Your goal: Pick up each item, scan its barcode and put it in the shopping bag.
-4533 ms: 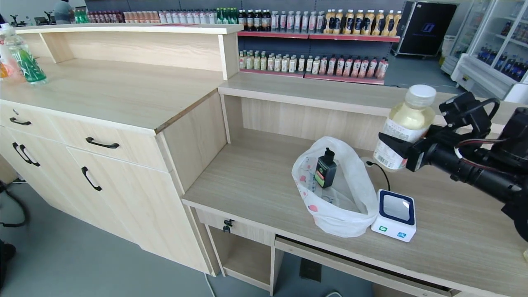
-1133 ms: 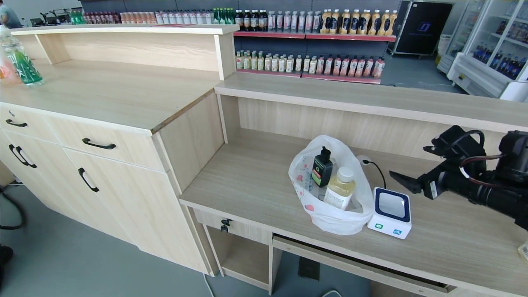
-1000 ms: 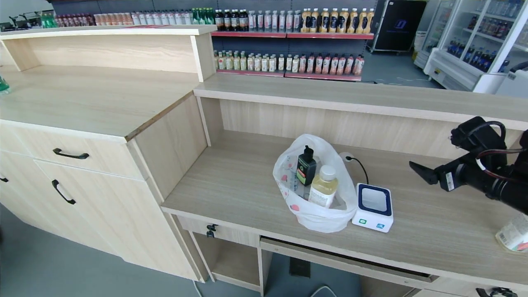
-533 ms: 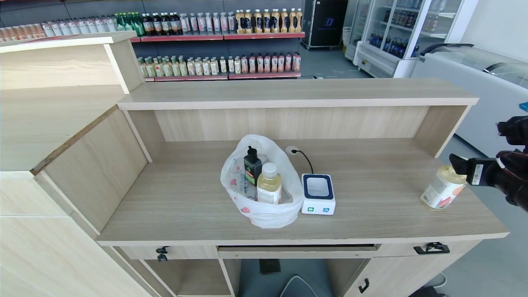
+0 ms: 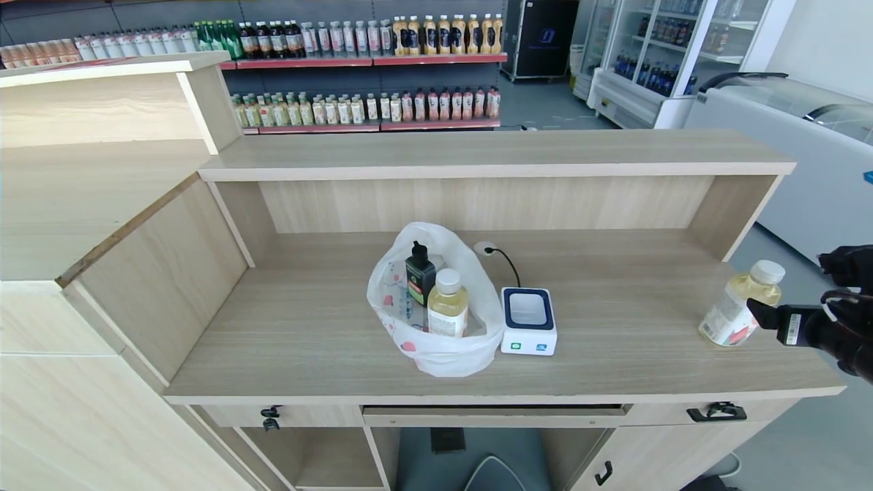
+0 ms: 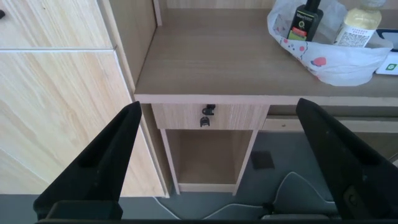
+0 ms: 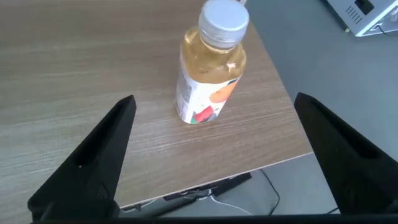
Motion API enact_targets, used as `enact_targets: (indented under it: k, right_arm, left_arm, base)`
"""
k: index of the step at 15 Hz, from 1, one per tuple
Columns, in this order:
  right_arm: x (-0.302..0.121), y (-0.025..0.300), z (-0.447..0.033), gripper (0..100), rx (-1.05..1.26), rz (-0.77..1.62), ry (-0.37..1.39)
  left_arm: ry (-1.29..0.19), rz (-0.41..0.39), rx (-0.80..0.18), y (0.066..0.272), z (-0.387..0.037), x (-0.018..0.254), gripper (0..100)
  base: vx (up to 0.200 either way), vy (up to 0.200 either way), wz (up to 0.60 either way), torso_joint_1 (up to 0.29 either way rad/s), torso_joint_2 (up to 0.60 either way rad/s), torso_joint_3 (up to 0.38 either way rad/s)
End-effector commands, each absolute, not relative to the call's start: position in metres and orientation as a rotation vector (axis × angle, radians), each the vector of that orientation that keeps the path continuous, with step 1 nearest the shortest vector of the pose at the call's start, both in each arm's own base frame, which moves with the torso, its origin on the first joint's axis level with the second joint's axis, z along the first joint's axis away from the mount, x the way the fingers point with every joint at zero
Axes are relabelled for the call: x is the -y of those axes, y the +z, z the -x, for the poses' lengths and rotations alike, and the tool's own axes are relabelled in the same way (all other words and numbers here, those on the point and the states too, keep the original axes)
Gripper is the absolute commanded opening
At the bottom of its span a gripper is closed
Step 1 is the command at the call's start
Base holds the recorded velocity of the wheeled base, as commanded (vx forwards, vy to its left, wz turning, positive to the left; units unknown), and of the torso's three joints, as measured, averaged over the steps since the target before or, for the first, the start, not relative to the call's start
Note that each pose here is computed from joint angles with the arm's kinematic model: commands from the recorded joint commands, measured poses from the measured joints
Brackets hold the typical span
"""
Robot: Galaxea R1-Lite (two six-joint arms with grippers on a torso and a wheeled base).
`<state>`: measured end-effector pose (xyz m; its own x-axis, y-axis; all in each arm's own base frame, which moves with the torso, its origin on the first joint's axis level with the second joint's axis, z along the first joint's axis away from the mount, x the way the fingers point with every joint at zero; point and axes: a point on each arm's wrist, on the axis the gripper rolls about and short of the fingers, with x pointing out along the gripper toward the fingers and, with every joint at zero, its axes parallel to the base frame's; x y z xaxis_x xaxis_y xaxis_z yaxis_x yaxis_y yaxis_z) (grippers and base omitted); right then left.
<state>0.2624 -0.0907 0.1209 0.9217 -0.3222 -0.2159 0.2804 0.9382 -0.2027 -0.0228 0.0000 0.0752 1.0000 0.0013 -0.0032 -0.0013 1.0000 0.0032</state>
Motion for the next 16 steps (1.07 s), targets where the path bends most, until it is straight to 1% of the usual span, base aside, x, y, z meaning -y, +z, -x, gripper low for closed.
enact_targets:
  k: [1,3,7,9,16]
  right_arm:
    - [0.110,0.095,-0.269,100,-0.323,0.162,-0.349]
    - [0.121,0.088,-0.274,100,-0.320,0.196,-0.349]
    - [0.129,0.085,-0.294,100,-0.299,0.190,-0.326]
    - [0.130,0.082,-0.299,100,-0.291,0.190,-0.259]
    - [0.141,0.076,-0.310,100,-0.290,0.217,-0.271]
  left_arm:
    - [0.002,-0.003,-0.005,0.075,0.023,0.000,100]
    - [0.002,-0.003,-0.005,0.075,0.023,0.000,100]
    - [0.002,-0.003,-0.003,0.075,0.023,0.000,100]
    - [0.002,-0.003,-0.003,0.075,0.023,0.000,100]
    - [0.002,-0.003,-0.005,0.075,0.023,0.000,100]
  base:
    - [0.000,0.000,0.00,0.000,0.00,0.000]
    - [0.000,0.000,0.00,0.000,0.00,0.000]
    - [0.000,0.000,0.00,0.000,0.00,0.000]
    - [0.000,0.000,0.00,0.000,0.00,0.000]
    - [0.000,0.000,0.00,0.000,0.00,0.000]
